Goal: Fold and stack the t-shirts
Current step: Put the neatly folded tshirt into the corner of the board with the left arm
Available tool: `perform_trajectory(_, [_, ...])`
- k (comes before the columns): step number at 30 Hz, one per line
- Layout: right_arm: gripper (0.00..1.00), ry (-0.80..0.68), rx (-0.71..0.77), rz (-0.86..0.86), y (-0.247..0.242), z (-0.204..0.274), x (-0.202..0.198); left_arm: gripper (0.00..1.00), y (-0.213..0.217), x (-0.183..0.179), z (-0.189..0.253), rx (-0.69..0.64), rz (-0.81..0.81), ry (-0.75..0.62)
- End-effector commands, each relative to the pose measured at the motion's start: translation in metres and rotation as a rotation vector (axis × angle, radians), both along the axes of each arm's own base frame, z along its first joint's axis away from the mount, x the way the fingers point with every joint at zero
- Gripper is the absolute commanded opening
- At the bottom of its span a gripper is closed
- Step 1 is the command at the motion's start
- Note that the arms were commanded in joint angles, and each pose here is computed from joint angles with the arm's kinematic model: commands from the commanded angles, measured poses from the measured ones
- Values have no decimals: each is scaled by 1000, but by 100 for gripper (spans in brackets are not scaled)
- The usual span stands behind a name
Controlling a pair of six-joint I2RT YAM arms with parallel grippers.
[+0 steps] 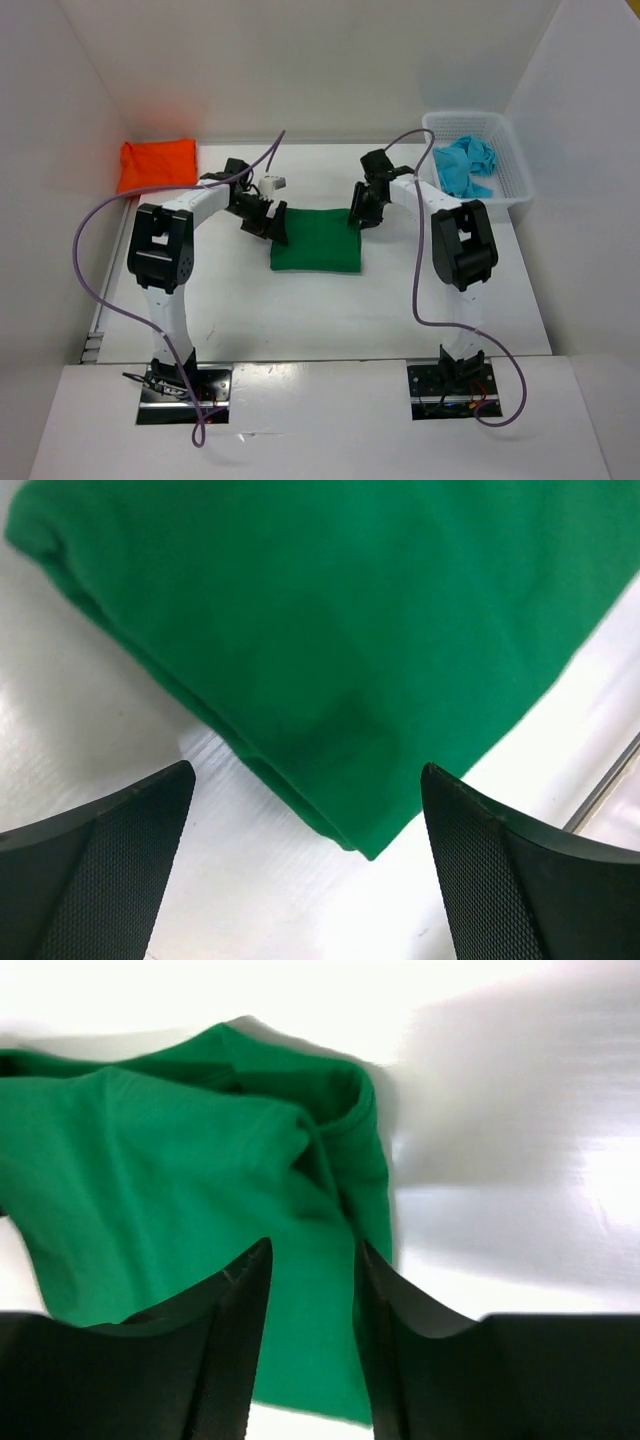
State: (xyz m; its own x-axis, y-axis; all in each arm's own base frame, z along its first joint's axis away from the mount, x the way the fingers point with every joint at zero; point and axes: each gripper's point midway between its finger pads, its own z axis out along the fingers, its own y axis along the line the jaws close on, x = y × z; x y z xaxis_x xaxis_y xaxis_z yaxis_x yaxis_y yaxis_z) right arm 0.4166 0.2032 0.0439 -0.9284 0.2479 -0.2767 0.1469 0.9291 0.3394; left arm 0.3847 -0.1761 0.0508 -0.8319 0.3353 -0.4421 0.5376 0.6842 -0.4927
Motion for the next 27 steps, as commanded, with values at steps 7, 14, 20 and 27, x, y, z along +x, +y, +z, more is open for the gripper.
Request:
perform_trajectory(7, [53, -32, -11, -45, -8, 9, -17, 100, -7, -28, -52, 38, 50, 274])
perform_trajectory(14, [53, 48, 60, -50, 4, -18, -31, 100, -39, -52, -69, 33, -67, 320])
perform_trajectory(20, [53, 41, 90, -59, 8, -17, -29, 8, -36, -54, -90, 106, -65, 323])
perform_trajectory(27, [53, -2, 84, -67, 0, 8, -30, 0, -29, -16, -65, 130, -62, 171])
